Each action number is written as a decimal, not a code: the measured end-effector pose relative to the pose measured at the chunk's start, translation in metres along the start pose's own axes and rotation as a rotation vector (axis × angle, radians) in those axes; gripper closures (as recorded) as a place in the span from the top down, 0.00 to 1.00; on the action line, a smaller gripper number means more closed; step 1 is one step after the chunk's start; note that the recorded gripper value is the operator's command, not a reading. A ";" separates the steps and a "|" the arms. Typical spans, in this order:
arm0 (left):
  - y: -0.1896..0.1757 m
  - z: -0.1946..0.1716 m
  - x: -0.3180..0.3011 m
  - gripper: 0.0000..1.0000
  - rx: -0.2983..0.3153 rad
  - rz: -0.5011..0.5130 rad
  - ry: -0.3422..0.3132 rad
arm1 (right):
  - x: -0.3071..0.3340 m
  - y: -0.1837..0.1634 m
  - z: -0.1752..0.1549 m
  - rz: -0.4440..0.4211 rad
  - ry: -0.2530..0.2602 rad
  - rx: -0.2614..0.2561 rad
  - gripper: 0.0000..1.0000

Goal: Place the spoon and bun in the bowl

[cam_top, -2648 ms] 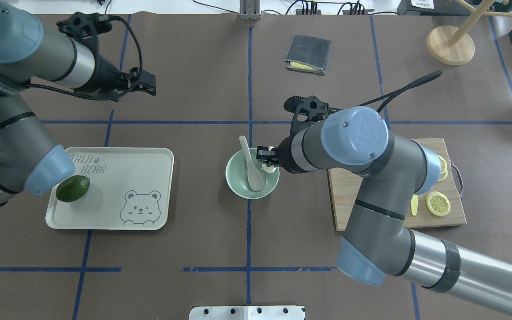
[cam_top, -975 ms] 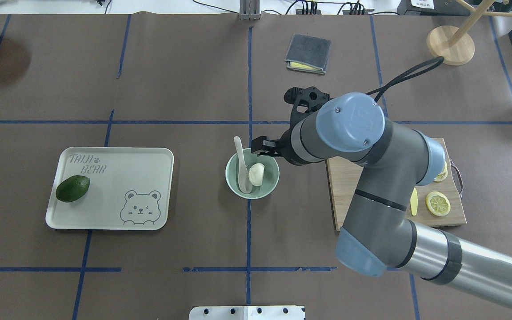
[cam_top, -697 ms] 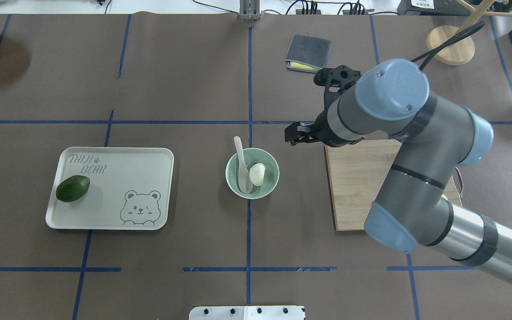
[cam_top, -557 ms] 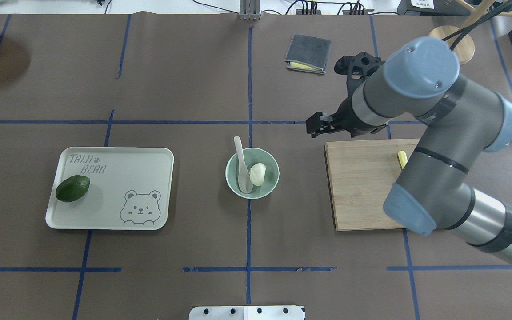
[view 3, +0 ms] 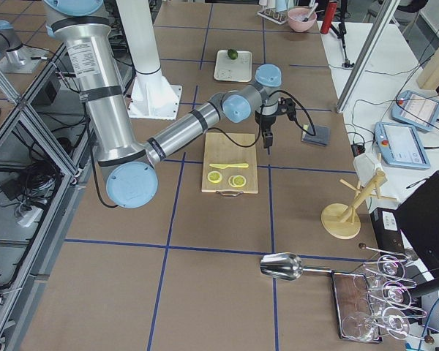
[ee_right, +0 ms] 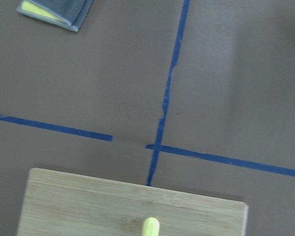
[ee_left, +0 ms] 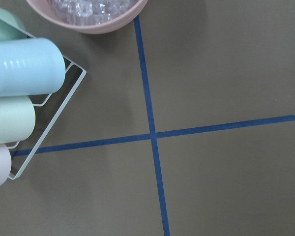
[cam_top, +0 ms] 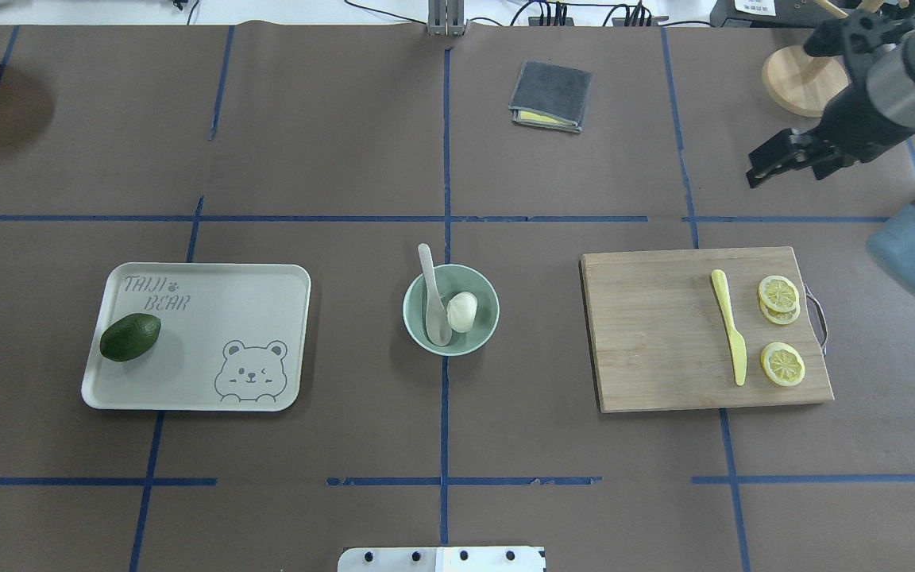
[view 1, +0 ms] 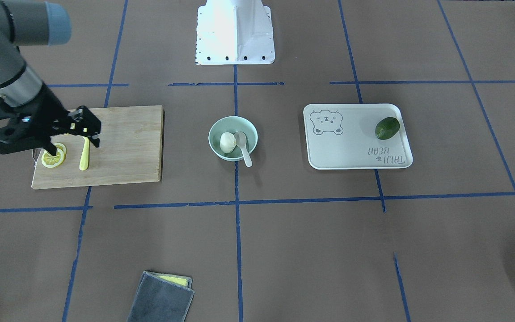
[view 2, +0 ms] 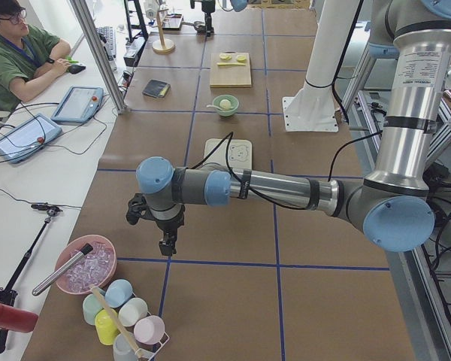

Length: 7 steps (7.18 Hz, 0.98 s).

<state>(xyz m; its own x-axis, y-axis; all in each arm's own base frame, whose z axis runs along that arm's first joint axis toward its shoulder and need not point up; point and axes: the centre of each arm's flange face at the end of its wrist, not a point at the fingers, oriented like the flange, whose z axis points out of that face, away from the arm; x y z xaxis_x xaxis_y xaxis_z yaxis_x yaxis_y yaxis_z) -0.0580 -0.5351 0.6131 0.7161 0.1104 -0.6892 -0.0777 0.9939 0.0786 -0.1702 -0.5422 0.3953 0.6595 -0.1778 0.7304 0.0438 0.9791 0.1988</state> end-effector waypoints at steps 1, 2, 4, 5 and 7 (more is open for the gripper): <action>0.006 0.004 -0.005 1.00 -0.008 -0.007 0.004 | 0.058 0.000 -0.008 -0.015 0.001 -0.010 1.00; 0.009 0.007 -0.007 1.00 -0.012 -0.011 0.006 | 0.115 0.005 -0.011 -0.018 0.003 -0.023 1.00; 0.013 0.009 -0.009 1.00 -0.016 -0.017 0.006 | 0.213 0.024 -0.011 -0.003 0.019 -0.045 1.00; 0.017 0.012 -0.012 1.00 -0.022 -0.022 0.006 | 0.254 0.036 -0.014 0.000 0.030 -0.051 1.00; 0.020 0.014 -0.013 1.00 -0.027 -0.026 0.006 | 0.315 0.059 -0.018 0.000 0.038 -0.059 1.00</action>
<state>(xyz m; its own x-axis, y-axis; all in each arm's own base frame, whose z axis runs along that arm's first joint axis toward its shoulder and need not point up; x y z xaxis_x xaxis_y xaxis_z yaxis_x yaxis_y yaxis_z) -0.0592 -0.5166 0.6341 0.7142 0.0844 -0.6948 -0.0775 0.9961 0.0414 0.0537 -0.5389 0.6251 0.6876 -0.1745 0.7048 0.0872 0.9835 0.1584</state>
